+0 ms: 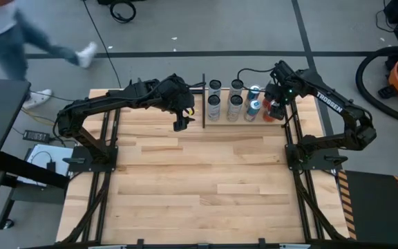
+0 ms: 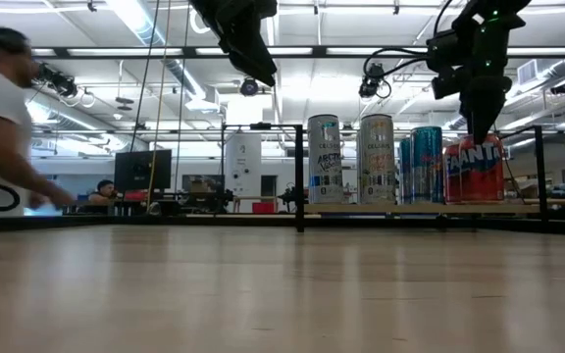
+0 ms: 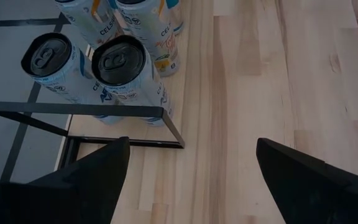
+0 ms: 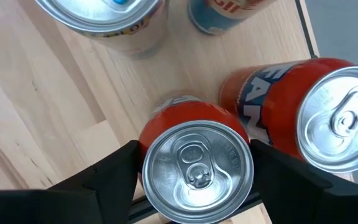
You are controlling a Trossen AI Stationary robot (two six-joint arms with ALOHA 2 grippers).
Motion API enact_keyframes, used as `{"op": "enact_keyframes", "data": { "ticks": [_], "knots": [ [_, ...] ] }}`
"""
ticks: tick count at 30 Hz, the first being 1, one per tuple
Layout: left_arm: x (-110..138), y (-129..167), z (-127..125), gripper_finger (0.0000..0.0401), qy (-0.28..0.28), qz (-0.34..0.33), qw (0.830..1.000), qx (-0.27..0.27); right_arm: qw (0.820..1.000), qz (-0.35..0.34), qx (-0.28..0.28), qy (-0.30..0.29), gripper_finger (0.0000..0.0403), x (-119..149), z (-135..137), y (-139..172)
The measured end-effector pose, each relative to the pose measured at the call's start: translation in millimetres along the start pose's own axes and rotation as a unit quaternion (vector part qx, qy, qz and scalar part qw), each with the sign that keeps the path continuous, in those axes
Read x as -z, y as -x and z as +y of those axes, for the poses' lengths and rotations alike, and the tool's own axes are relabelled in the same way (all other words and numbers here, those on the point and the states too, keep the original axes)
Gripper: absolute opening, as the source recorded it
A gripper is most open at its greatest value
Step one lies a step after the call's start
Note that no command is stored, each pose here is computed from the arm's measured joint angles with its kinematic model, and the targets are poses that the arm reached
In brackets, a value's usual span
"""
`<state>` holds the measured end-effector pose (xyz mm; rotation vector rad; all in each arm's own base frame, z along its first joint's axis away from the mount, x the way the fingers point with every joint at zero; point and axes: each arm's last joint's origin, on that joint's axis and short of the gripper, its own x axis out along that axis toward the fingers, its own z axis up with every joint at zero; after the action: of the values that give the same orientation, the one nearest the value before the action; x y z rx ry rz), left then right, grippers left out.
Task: Place canned beverage on shelf
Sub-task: Put the red soda can on the shelf aligned with the other orange soda can
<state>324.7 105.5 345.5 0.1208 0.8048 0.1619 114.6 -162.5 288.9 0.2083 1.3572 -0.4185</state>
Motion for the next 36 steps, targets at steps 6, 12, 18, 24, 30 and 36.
{"op": "enact_keyframes", "data": {
  "ticks": [6, 12, 18, 24, 30, 36],
  "knots": [
    [0, 0, 0, 0.0353, 0.0, 0.0, 1.0, 0.0, 1.0, 0.009, 0.01, -0.007, 0.0309, 1, 0, 0],
    [0, 0, 0, 0.0353, 0.0, 0.0, 1.0, 0.0, 1.0, 0.016, 0.01, -0.008, 0.0335, 1, 0, -2],
    [0, 0, 0, 0.0353, 0.0, 0.0, 1.0, 0.0, 1.0, 0.016, 0.006, -0.009, 0.0357, 2, 0, -2],
    [0, 0, 0, 0.0353, 0.0, 0.0, 1.0, 0.0, 0.999, 0.014, 0.014, -0.039, 0.0357, 1, -1, -2],
    [0, 0, 0, 0.0353, 0.0, 0.0, 1.0, 0.0, 0.996, 0.006, 0.027, -0.085, 0.0358, 4, 1, 3],
    [0, 0, 0, 0.0353, 0.0, 0.0, 1.0, 0.0, 0.987, -0.013, 0.034, -0.158, 0.0357, 8, 4, 12]
  ]
}}
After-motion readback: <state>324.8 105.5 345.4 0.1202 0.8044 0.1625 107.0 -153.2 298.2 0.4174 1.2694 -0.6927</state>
